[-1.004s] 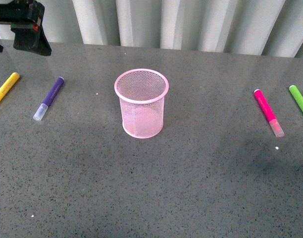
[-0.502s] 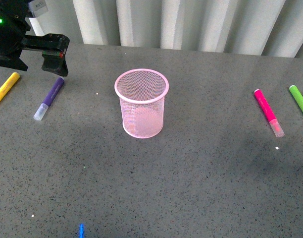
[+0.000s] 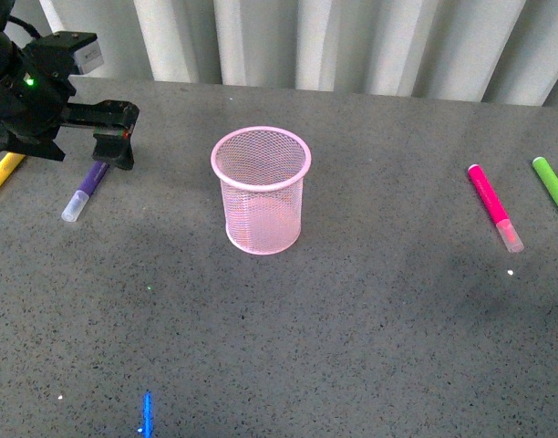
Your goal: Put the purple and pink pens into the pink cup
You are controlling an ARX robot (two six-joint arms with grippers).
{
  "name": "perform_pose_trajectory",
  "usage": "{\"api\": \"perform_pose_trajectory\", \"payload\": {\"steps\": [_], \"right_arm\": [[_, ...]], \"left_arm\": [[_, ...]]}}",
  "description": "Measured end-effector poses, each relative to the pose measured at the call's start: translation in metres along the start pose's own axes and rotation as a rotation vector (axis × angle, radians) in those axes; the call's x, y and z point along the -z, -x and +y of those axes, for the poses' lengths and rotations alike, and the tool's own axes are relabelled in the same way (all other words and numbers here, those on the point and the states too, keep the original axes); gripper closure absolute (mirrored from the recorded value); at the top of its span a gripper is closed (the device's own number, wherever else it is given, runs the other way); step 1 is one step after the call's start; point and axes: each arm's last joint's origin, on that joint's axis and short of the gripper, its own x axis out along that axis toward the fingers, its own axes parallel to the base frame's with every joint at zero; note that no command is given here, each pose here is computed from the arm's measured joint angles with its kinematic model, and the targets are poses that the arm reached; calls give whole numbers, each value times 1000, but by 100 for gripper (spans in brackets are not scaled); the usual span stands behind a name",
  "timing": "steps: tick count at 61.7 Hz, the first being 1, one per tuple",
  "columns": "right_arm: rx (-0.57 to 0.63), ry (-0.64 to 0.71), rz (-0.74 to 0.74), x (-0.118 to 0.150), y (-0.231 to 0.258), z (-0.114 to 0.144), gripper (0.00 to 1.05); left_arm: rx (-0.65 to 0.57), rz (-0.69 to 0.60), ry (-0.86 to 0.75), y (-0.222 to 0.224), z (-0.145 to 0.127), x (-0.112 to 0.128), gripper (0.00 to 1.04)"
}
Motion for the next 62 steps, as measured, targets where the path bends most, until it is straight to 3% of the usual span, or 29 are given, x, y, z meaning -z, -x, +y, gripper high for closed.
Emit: {"api": "perform_pose_trajectory", "payload": {"steps": [27, 55, 62], "right_arm": [[0, 0, 0, 0, 0, 0, 7], [0, 0, 0, 0, 0, 0, 7], [0, 0, 0, 0, 0, 0, 7]], "left_arm": [[-7, 8, 15, -17, 4, -15, 7], [-25, 50, 11, -33, 5, -14, 7], [-23, 59, 6, -34, 0, -12, 33]]}}
